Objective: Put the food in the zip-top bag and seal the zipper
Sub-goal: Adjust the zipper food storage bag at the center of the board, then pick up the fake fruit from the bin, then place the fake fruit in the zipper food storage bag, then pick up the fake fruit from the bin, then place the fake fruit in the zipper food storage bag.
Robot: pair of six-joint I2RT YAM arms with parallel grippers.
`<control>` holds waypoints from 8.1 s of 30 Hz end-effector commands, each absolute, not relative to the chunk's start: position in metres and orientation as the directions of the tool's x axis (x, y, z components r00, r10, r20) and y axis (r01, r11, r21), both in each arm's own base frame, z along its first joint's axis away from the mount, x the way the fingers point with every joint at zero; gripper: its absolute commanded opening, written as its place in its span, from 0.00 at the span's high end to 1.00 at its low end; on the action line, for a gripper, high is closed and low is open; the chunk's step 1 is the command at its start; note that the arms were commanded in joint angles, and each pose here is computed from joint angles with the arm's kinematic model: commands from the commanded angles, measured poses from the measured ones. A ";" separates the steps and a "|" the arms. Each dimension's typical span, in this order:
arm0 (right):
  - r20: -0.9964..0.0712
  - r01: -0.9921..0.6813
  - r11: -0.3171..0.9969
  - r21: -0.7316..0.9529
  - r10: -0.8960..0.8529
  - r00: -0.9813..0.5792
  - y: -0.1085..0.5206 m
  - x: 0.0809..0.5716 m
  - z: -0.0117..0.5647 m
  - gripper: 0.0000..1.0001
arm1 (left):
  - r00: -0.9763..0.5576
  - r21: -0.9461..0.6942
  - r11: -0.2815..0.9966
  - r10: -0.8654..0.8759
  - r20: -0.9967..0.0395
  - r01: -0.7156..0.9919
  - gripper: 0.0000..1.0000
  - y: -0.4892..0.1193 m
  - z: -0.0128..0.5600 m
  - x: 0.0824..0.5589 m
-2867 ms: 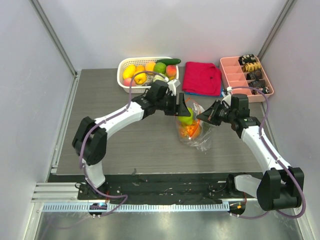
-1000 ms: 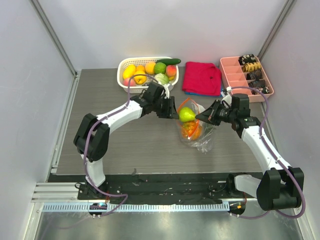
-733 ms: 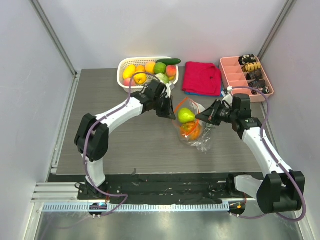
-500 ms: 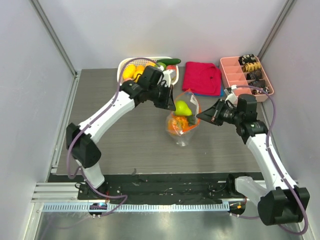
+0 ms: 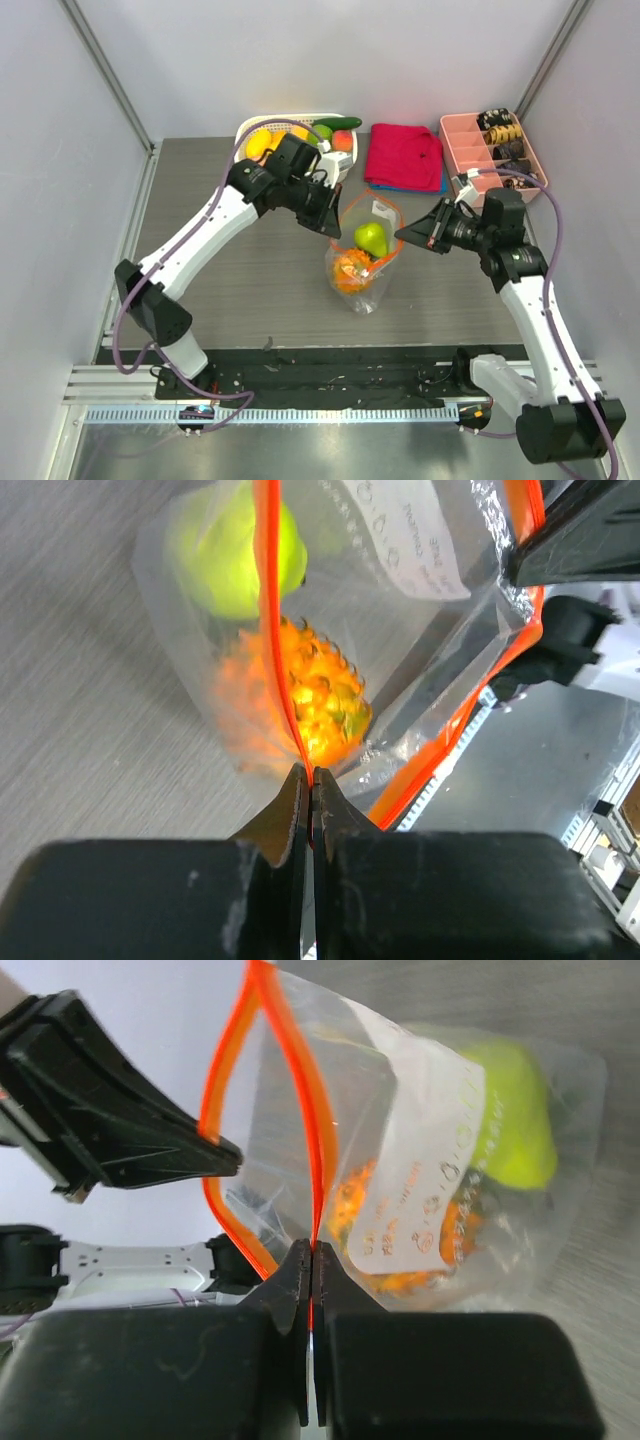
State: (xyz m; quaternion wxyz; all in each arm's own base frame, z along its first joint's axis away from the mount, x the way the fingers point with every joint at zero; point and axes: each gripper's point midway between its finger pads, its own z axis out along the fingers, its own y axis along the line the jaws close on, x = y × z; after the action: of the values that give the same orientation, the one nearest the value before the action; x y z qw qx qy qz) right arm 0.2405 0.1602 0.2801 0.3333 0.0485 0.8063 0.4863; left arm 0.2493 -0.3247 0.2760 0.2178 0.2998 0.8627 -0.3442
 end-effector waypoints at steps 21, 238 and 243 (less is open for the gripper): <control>-0.447 -0.147 0.567 0.811 0.437 -0.781 0.153 0.265 0.237 0.99 | -0.508 -0.104 0.944 0.075 -0.858 0.315 0.00 -0.151 0.268 0.525; -0.288 -0.092 0.391 0.916 0.480 -0.829 0.173 0.258 0.281 0.99 | -0.371 -0.246 0.278 0.699 -0.611 0.929 0.35 -0.382 0.213 0.203; -0.273 -0.088 0.376 0.923 0.476 -0.836 0.174 0.254 0.282 0.99 | -0.450 -0.203 0.409 0.711 -0.540 0.890 0.32 -0.372 0.190 0.218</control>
State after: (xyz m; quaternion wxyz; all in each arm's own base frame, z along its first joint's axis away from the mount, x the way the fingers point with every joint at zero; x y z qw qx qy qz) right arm 0.2579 0.1689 0.2471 0.2317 0.1540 0.8093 0.5172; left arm 0.2047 -0.3859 0.1925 0.1779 0.5103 0.7941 -0.2783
